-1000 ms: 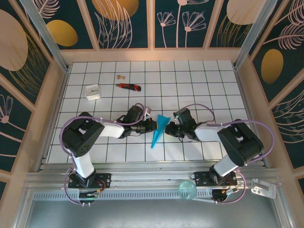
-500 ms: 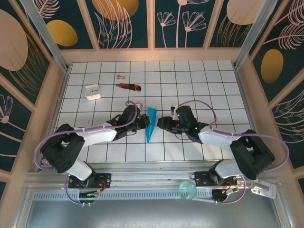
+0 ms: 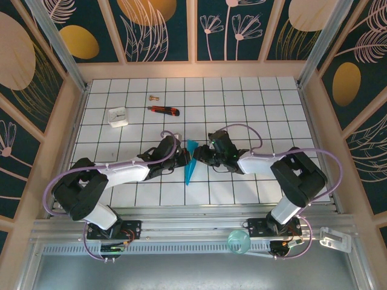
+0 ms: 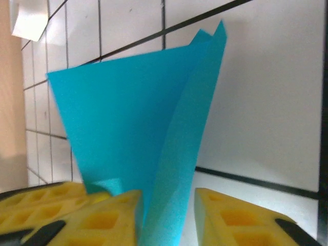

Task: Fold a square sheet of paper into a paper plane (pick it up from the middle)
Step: Move a paper plane to the center of the table.

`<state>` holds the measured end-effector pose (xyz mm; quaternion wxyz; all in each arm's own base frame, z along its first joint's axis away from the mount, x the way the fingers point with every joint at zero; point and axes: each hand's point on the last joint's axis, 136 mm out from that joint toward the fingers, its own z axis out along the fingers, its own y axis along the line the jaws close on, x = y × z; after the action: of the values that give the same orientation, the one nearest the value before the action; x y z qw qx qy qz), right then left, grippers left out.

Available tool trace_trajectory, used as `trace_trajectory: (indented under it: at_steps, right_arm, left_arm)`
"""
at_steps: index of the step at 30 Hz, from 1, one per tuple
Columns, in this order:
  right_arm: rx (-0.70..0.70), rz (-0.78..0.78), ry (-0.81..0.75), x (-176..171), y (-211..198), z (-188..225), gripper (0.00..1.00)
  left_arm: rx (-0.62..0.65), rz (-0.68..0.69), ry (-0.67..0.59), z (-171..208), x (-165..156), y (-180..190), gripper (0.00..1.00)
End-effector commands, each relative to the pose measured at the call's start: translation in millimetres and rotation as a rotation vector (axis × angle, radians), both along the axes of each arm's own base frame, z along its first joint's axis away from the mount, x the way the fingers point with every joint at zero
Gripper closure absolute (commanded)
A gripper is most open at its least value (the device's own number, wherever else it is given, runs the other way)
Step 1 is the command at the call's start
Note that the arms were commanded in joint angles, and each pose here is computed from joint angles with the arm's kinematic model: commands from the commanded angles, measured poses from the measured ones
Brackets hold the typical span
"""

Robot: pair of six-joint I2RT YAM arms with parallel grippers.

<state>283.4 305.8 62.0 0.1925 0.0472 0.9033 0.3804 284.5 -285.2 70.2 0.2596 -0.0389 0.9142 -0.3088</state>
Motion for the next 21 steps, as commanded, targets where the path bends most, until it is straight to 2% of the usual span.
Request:
trace_trajectory:
  at_steps: [1, 4, 7, 11, 15, 17, 21]
  right_arm:
    - [-0.052, -0.034, -0.023, 11, -5, -5, 0.78]
    - [-0.058, -0.032, -0.018, 11, -9, -12, 0.90]
    - [-0.035, -0.007, -0.018, 7, -13, -17, 0.98]
    - [-0.021, 0.025, -0.026, 1, -14, -22, 1.00]
    - [-0.019, 0.024, -0.016, -3, -19, -28, 1.00]
    - [-0.015, 0.020, -0.009, -5, -21, -30, 1.00]
    - [-0.014, 0.007, 0.004, -7, -25, -36, 1.00]
  left_arm:
    - [0.016, -0.014, -0.004, -2, -2, -1, 1.00]
    - [0.005, -0.018, -0.005, 0, -2, -2, 1.00]
    - [-0.041, -0.039, -0.024, 7, -5, -7, 0.88]
    - [-0.083, -0.057, -0.069, 20, -8, -4, 0.69]
    - [-0.116, -0.015, -0.090, 28, -12, 15, 0.58]
    - [-0.134, 0.009, -0.052, 20, -17, 20, 0.54]
    - [-0.189, 0.026, 0.064, -3, -27, 21, 0.54]
